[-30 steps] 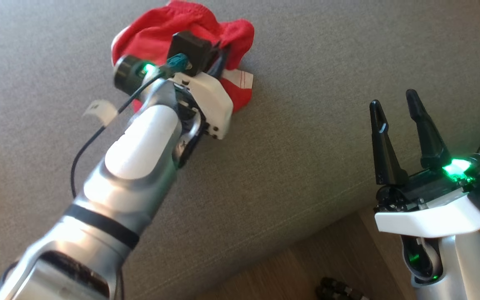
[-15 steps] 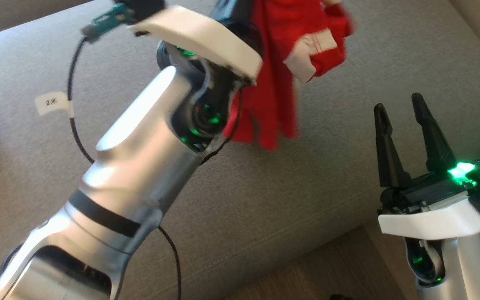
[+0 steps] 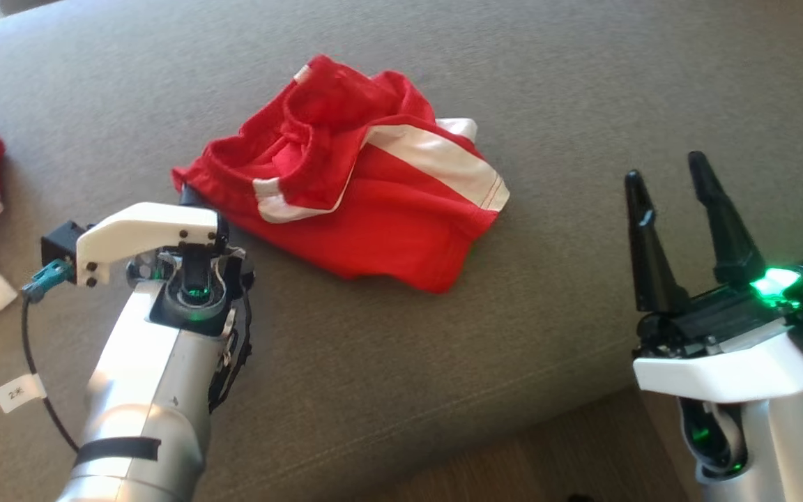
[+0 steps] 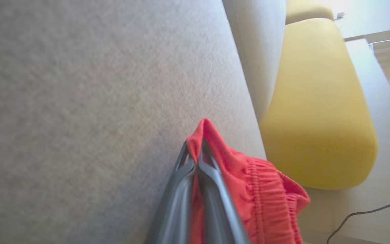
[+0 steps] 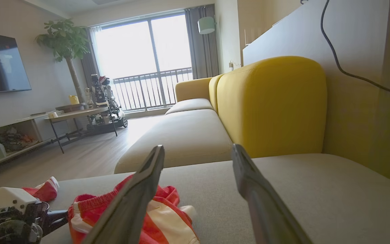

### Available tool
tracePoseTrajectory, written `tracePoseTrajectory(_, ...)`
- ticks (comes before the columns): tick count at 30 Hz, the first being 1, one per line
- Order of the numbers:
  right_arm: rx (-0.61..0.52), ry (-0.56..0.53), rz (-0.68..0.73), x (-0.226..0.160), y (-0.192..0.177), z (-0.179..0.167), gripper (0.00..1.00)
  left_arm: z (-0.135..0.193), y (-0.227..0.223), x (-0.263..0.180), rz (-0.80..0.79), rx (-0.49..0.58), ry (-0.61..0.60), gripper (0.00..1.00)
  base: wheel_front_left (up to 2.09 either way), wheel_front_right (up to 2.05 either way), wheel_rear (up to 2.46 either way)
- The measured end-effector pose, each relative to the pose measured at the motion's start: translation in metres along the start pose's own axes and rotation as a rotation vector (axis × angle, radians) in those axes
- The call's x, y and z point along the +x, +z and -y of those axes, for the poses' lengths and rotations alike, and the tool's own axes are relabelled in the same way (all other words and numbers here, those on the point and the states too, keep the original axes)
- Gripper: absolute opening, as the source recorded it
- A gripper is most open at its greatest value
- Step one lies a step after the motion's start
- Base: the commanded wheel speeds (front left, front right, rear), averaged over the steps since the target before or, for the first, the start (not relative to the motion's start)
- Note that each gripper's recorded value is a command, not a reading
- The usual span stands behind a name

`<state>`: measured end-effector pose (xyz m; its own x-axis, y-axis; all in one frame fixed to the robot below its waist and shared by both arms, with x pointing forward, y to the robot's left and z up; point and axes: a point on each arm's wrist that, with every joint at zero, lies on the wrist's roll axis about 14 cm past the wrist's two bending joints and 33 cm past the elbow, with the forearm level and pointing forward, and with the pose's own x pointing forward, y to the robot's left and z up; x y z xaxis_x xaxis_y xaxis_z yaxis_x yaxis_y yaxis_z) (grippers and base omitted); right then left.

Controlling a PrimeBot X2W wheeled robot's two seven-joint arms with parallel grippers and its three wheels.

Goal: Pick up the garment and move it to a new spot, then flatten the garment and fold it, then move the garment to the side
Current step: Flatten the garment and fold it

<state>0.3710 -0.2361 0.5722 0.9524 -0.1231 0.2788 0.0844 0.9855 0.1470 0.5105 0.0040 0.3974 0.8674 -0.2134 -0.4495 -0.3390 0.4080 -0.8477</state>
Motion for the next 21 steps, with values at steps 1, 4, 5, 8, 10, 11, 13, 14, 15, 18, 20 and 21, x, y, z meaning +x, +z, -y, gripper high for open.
tracePoseTrajectory(1,0.001,0.002,-0.001,0.002,-0.001,-0.001,1.0,0.0,0.006,0.0,0.017,-0.006,-0.013,0.0,0.0,0.0,0.0)
tracePoseTrajectory(4,0.005,0.026,-0.007,0.007,-0.006,-0.008,1.0,0.0,0.017,-0.005,0.048,0.008,-0.043,0.48,0.0,0.0,0.0)
tracePoseTrajectory(5,0.008,0.035,-0.008,0.008,-0.007,-0.011,1.0,0.001,0.018,-0.008,0.051,0.039,-0.06,1.0,0.0,0.0,0.0)
tracePoseTrajectory(8,0.016,0.058,-0.005,0.011,-0.008,-0.019,1.0,0.01,0.02,-0.021,0.077,0.257,-0.16,1.0,0.0,0.0,0.0)
tracePoseTrajectory(10,0.023,0.068,0.0,0.013,-0.008,-0.022,1.0,0.026,0.024,-0.031,0.117,0.469,-0.259,1.0,0.0,0.0,0.0)
tracePoseTrajectory(11,0.025,0.071,0.002,0.013,-0.007,-0.024,1.0,0.035,0.028,-0.036,0.141,0.585,-0.312,1.0,0.0,0.0,0.0)
tracePoseTrajectory(13,0.026,0.074,0.004,0.013,-0.007,-0.024,1.0,0.043,0.031,-0.042,0.166,0.699,-0.361,1.0,0.0,0.0,0.0)
tracePoseTrajectory(14,0.027,0.074,0.006,0.013,-0.006,-0.024,1.0,0.048,0.033,-0.047,0.186,0.81,-0.404,1.0,0.0,0.0,0.0)
tracePoseTrajectory(15,0.027,0.074,0.007,0.013,-0.005,-0.024,1.0,0.051,0.032,-0.052,0.199,0.907,-0.438,1.0,0.0,0.0,0.0)
tracePoseTrajectory(18,0.026,0.069,0.009,0.013,-0.005,-0.023,1.0,0.053,0.018,-0.067,0.207,1.168,-0.535,1.0,0.0,0.0,0.0)
tracePoseTrajectory(20,0.025,0.067,0.008,0.013,-0.005,-0.022,1.0,0.047,0.005,-0.075,0.18,1.311,-0.594,1.0,0.0,0.0,0.0)
tracePoseTrajectory(21,0.025,0.066,0.008,0.013,-0.005,-0.022,1.0,0.042,-0.001,-0.077,0.156,1.378,-0.621,1.0,0.0,0.0,0.0)
